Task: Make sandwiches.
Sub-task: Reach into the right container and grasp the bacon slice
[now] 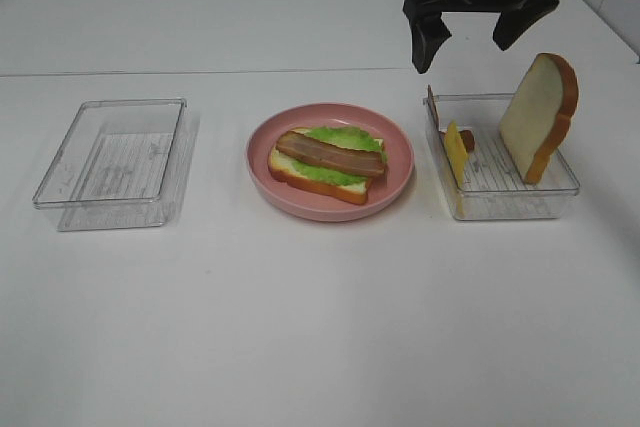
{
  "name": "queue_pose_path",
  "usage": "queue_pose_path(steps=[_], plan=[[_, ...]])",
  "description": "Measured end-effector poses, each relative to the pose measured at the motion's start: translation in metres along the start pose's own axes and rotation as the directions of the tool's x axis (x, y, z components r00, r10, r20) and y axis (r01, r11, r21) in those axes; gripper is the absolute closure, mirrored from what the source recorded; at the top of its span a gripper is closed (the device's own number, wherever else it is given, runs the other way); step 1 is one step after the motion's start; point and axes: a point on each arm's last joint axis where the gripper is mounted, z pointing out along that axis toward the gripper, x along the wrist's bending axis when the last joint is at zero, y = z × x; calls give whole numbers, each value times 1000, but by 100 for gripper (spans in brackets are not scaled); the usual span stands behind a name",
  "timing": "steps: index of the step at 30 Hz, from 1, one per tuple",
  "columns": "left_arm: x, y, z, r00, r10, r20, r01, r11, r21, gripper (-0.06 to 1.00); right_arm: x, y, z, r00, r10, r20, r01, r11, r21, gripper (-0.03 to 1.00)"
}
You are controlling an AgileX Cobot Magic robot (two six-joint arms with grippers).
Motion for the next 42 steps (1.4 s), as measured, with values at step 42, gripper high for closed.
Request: queue_pose_path(steps=[42], plan=[[0, 0, 0, 1000, 0, 0, 0, 1000, 0, -4, -2, 20, 85, 979, 191, 70, -187, 980, -69, 0]])
